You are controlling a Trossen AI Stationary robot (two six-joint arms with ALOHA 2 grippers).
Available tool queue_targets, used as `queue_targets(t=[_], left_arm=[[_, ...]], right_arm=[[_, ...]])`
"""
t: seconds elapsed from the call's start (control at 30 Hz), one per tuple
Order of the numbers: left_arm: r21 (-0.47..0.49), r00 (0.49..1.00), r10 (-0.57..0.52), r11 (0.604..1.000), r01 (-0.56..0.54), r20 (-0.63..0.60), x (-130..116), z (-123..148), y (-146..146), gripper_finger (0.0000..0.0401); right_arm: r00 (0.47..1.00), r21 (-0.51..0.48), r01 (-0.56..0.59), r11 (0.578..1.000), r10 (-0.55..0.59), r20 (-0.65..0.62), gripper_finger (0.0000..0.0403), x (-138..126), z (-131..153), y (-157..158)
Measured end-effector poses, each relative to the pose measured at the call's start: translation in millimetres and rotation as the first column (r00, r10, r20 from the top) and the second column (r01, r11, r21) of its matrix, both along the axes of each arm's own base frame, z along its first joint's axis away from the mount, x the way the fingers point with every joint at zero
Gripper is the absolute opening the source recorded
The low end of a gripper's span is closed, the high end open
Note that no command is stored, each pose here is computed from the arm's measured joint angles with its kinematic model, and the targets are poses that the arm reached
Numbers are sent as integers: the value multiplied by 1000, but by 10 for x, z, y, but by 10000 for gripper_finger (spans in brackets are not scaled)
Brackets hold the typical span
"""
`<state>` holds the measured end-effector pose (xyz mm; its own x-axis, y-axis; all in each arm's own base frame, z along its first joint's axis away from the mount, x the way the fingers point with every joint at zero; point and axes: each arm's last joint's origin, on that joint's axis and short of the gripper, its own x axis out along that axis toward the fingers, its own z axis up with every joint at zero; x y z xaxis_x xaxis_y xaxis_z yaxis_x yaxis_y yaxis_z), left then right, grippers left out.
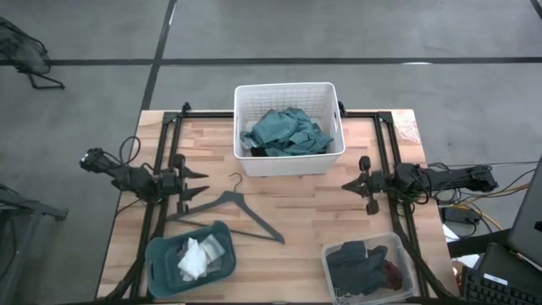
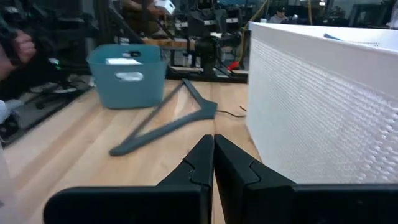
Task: Pick & Place Cloths
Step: Return to Home Position
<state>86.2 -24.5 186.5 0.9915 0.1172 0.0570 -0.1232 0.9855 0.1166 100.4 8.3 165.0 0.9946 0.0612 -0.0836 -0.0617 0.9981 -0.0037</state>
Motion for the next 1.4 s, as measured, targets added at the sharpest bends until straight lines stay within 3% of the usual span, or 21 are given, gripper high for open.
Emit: queue_targets(t=[0.2, 0.47, 1.4], left_arm=[[11, 1000, 9, 1000, -9, -22, 18, -69, -7, 165], [28, 998, 10, 1000, -9, -56, 32, -120, -13, 165], [30, 998, 10, 1000, -8, -62, 35, -126, -14, 165]], right_arm=[[1000, -45, 20, 999, -20, -8, 8, -1, -7, -7], [1000, -5, 24, 1000, -24, -10, 8, -1, -7, -7], [1000, -2, 24, 1000, -24, -10, 8, -1, -7, -7]])
